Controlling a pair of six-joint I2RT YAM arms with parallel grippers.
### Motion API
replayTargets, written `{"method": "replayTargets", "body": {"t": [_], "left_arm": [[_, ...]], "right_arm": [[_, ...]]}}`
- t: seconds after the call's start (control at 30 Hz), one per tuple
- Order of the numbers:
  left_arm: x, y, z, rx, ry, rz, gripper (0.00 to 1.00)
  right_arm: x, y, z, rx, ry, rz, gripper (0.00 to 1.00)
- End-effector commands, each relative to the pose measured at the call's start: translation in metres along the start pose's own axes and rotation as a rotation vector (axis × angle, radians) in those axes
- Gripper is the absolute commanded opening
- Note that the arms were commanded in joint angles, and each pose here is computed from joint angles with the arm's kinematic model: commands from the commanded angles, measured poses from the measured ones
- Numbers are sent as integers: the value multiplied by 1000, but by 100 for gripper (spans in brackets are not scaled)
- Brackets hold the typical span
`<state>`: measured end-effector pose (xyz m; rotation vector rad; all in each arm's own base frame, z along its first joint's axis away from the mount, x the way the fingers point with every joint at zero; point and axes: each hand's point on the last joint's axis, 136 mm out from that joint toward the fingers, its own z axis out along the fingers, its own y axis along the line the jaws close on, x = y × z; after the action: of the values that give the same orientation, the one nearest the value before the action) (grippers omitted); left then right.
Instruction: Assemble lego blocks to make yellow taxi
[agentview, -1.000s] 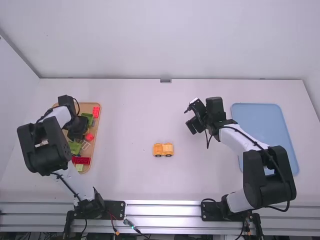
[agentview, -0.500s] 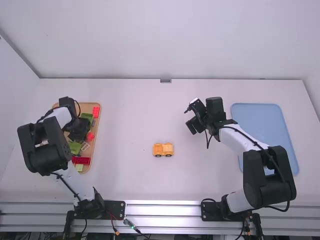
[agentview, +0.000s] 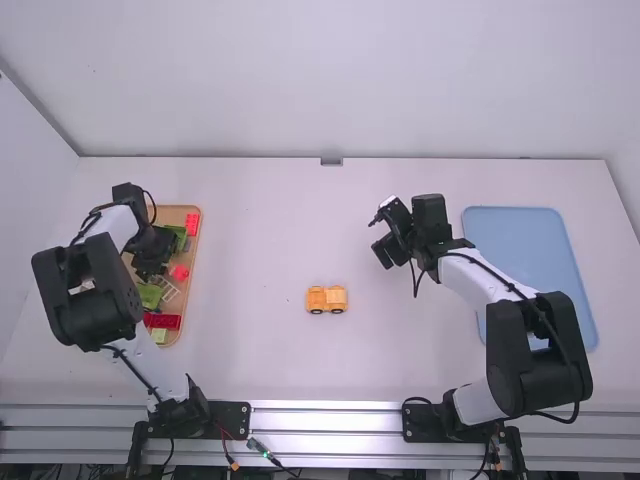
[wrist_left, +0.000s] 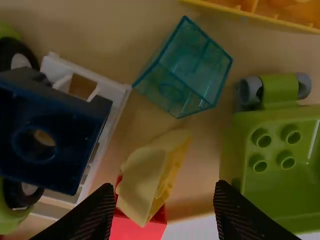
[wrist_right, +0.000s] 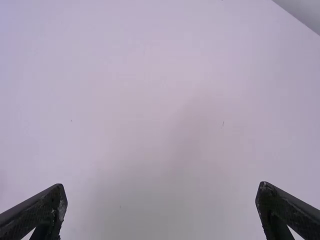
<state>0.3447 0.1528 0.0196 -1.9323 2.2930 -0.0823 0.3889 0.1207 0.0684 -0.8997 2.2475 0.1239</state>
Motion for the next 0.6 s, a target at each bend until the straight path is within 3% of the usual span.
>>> {"method": "replayTargets", "body": {"t": [0.0,0.57], "left_arm": [[-5,2,1,-21,-18,77,57],[4,13,15,-40,-6,142,55]], "right_arm": [[-7,-1,-5,7,-18,-4,99],[-7,-1,-5,7,-18,-3,99]]}}
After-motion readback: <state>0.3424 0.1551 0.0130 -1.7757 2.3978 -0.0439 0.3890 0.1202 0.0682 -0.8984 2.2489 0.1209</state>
